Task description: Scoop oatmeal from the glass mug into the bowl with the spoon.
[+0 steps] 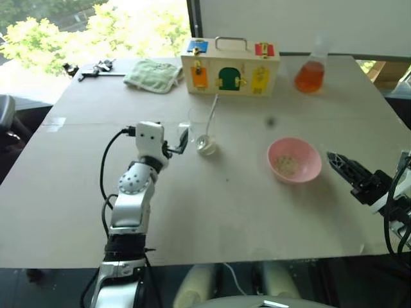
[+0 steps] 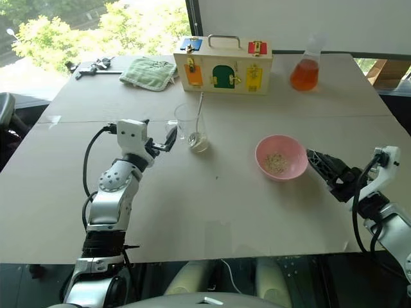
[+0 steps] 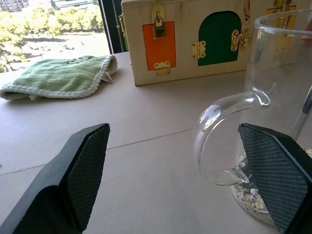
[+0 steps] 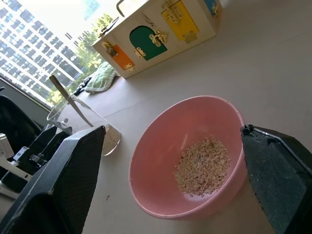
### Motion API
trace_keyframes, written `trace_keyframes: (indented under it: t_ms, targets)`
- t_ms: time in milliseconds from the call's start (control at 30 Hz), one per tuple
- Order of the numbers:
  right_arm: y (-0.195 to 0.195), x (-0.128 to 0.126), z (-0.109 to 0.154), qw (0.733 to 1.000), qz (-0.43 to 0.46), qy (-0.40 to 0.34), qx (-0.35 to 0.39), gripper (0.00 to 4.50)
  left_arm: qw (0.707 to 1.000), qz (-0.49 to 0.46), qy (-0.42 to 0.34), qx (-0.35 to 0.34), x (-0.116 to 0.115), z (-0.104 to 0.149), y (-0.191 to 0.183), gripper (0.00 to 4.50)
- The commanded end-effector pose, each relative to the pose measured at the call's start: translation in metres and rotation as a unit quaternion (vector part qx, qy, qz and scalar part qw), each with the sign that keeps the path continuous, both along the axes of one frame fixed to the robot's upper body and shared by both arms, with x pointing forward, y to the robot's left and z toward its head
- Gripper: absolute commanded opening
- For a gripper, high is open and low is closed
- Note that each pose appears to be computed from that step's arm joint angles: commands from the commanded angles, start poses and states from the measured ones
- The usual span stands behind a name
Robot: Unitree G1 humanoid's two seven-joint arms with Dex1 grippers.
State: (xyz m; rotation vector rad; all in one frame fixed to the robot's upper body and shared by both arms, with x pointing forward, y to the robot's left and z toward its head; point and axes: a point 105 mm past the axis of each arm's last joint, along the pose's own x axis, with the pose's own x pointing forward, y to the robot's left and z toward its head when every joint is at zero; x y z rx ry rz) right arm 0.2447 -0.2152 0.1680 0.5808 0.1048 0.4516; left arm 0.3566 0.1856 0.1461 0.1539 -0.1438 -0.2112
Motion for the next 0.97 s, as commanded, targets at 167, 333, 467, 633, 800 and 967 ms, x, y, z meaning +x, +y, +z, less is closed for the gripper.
trace_keyframes:
  t_ms: [167, 333, 467, 633, 800, 967]
  targets:
    - [-0.006, -0.017, -0.013, 0.998, 0.005, -0.007, -0.062, 4.5, 0.999, -0.03, -0.018, -0.011, -0.025, 0.015, -0.002, 4.42]
    - [0.005, -0.048, -0.037, 0.986, 0.072, 0.008, -0.152, 4.5, 0.995, -0.098, 0.025, -0.021, -0.066, 0.002, -0.017, 4.42]
    - [0.032, -0.07, -0.053, 0.966, 0.16, -0.009, -0.204, 4.5, 0.989, -0.097, 0.114, 0.0, -0.108, -0.041, -0.006, 4.42]
    - [0.06, -0.061, -0.073, 0.948, 0.192, -0.058, -0.246, 4.5, 0.976, -0.104, 0.189, 0.022, -0.155, -0.091, -0.01, 4.42]
    - [0.072, -0.057, -0.085, 0.937, 0.216, -0.083, -0.26, 4.5, 0.984, -0.085, 0.154, 0.012, -0.149, -0.078, -0.007, 4.42]
    - [0.074, -0.057, -0.09, 0.934, 0.228, -0.088, -0.259, 4.5, 0.984, -0.091, 0.148, 0.021, -0.152, -0.079, -0.007, 4.42]
